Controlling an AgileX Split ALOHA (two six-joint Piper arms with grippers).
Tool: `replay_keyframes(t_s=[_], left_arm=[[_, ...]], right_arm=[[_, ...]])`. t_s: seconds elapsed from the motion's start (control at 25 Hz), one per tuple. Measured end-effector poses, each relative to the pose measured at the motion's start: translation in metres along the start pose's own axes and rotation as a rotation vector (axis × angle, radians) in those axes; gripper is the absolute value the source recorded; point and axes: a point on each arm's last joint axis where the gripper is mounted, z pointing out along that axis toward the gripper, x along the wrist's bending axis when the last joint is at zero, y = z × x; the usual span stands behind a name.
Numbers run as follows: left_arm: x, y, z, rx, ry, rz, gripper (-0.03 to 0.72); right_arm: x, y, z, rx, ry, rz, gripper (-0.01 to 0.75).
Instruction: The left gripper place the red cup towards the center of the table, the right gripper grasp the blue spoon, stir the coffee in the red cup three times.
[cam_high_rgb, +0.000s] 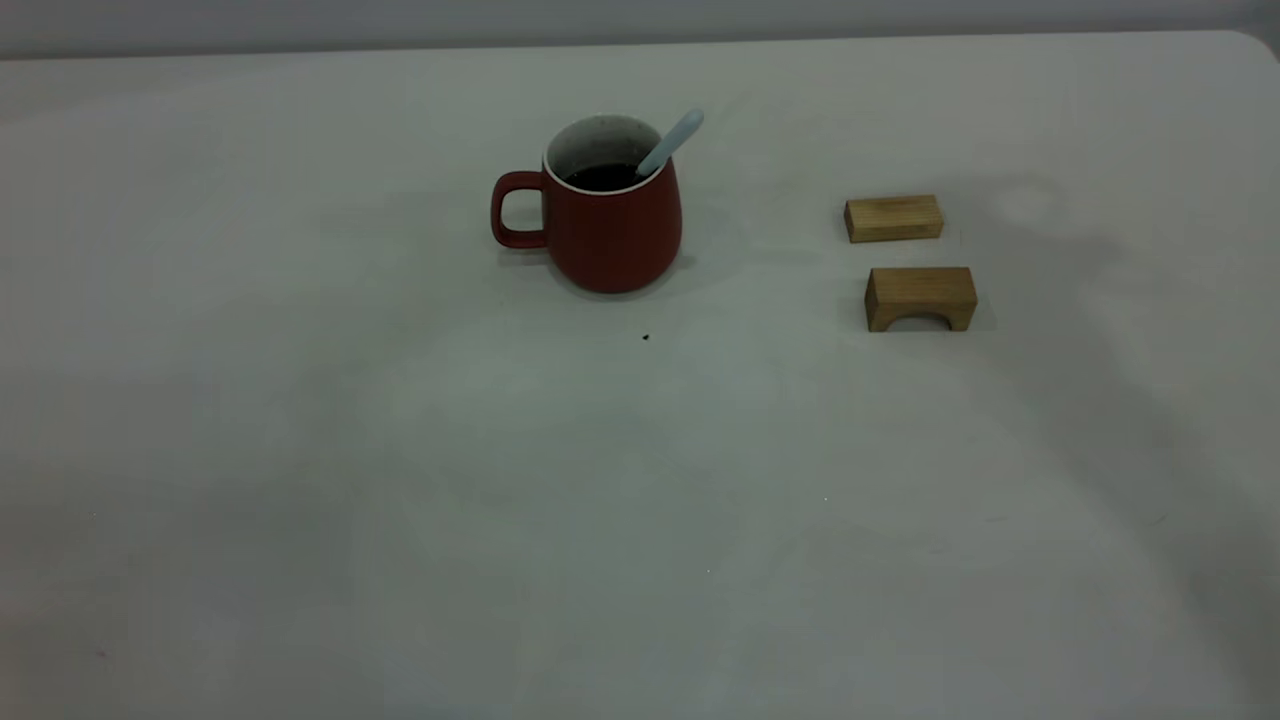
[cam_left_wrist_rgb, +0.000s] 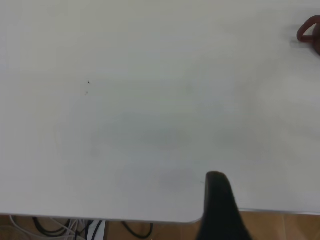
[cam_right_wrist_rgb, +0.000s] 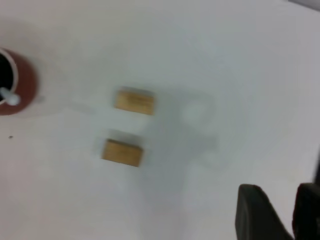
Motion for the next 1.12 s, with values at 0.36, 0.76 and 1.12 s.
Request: replay_keyframes(t_s=[0.36, 0.76, 1.12], left_arm=[[0.000, 0.000, 0.000, 0.000, 0.000, 0.000, 0.555], [0.000, 0.000, 0.000, 0.000, 0.000, 0.000, 0.555], [0.000, 0.000, 0.000, 0.000, 0.000, 0.000, 0.555]], right_arm=[[-0.009, -0.080, -0.082, -0.076, -0.012, 0.038, 0.228], [-0.021, -0.235, -0.144, -0.224, -0.062, 0.156, 0.236], [0.000, -0.338, -0.144, -0.404, -0.039, 0.271, 0.236]])
